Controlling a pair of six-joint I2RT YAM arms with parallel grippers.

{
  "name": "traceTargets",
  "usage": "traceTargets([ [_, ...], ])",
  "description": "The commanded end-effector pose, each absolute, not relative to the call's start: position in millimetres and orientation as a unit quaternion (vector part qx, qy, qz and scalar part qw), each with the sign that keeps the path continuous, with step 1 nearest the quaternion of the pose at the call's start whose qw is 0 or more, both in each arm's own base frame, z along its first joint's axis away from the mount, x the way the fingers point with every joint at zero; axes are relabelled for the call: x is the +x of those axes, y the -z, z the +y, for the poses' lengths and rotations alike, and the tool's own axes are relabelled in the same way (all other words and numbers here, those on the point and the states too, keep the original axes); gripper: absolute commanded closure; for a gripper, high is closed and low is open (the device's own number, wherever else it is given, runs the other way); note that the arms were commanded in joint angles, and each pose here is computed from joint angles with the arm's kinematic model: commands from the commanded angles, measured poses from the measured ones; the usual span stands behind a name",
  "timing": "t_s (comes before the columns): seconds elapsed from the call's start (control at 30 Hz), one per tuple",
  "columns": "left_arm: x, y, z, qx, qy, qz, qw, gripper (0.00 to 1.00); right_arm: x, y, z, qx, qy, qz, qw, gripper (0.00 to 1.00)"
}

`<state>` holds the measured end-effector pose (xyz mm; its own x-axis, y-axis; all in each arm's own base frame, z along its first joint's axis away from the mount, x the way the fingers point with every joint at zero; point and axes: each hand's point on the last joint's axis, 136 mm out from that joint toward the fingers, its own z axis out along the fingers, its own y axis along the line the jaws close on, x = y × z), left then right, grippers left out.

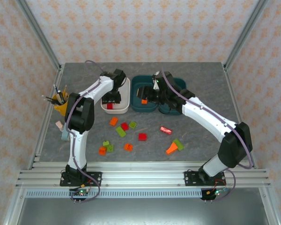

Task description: Sort the legos into containers by color

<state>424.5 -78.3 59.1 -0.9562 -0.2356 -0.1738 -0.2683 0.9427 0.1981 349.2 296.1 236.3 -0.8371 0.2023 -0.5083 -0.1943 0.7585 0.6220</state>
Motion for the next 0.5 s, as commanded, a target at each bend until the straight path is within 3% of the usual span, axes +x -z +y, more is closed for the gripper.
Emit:
traceTargets([
  [0.0,422.7,-71.3,-69.7,-0.132,-0.124,0.981,0.075,0.42,341.2,-225.8,280.5,0.010,-0.321,0.906,0.275,0.42],
  [0.17,423.6,-117.8,-72.4,-0.147,-0.099,0.976,0.128,0.36,322.1,-218.3,222.1,0.064,-0.202,0.938,0.273,0.42],
  [0.3,410.9,-172.2,-106.7,-0.125,-0.012,0.971,0.202,0.29,276.3,-186.0,149.3,0.156,-0.087,0.964,0.198,0.42],
  [0.47,362.3,-200.6,-169.1,-0.048,0.091,0.966,0.238,0.27,211.3,-137.3,95.0,0.230,-0.048,0.967,0.097,0.42],
])
